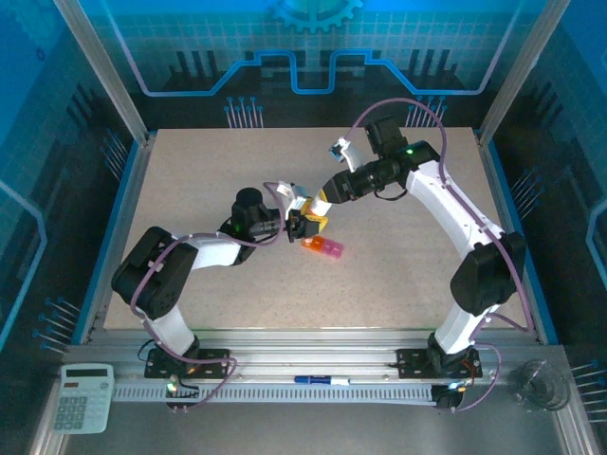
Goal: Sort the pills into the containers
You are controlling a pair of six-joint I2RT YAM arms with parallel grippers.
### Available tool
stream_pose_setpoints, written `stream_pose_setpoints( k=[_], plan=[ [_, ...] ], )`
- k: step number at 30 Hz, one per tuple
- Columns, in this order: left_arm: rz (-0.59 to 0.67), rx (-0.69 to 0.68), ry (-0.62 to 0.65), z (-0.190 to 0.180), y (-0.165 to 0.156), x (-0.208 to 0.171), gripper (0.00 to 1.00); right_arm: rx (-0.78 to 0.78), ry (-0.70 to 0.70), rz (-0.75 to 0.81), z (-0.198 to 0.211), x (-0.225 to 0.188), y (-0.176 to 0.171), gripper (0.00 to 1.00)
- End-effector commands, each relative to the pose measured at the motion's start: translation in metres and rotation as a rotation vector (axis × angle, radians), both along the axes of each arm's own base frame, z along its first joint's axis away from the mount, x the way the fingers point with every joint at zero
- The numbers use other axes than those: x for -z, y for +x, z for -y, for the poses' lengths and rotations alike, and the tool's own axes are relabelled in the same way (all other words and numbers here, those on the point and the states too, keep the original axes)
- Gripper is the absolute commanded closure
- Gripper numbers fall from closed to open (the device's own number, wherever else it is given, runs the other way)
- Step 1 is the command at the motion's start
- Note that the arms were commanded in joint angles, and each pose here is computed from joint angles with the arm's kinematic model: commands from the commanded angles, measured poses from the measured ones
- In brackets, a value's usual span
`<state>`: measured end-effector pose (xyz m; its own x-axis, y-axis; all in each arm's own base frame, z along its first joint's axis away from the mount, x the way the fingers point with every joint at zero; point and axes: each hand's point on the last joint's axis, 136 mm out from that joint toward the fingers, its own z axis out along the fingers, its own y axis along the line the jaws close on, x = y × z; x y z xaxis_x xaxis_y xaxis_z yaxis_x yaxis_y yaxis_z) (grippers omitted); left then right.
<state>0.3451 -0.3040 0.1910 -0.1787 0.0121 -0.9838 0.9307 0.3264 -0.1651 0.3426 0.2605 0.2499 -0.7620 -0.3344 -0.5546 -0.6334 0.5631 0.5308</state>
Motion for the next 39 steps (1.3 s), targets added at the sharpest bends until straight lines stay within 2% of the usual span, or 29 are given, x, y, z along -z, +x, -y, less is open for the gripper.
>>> stream_pose_setpoints(
  k=[1,7,12,15,23,33,39],
  plan=[
    [0.065,0.021,-0.045,0.001,0.001,-0.027,1.00,0.033,-0.007,-0.052,-0.006,0.012,-0.005,0.64],
    [0.081,-0.030,-0.045,-0.002,0.008,-0.031,1.00,0.220,-0.040,-0.114,-0.001,0.035,0.001,0.66],
    [0.146,-0.164,-0.008,-0.010,0.019,-0.032,1.00,0.416,-0.062,-0.171,0.003,0.059,0.004,0.66],
    [0.205,-0.241,0.024,-0.014,0.023,-0.034,1.00,0.478,-0.056,-0.183,-0.001,0.067,0.004,0.66],
    [0.224,-0.273,0.035,-0.016,0.024,-0.031,1.00,0.513,-0.047,-0.201,-0.009,0.073,0.005,0.64],
    [0.187,-0.262,0.011,-0.013,0.024,-0.023,1.00,0.508,-0.019,-0.177,-0.006,0.049,0.015,0.58],
    [0.176,-0.262,0.017,-0.013,0.025,-0.018,1.00,0.492,0.035,-0.153,0.003,0.017,0.027,0.45]
  ],
)
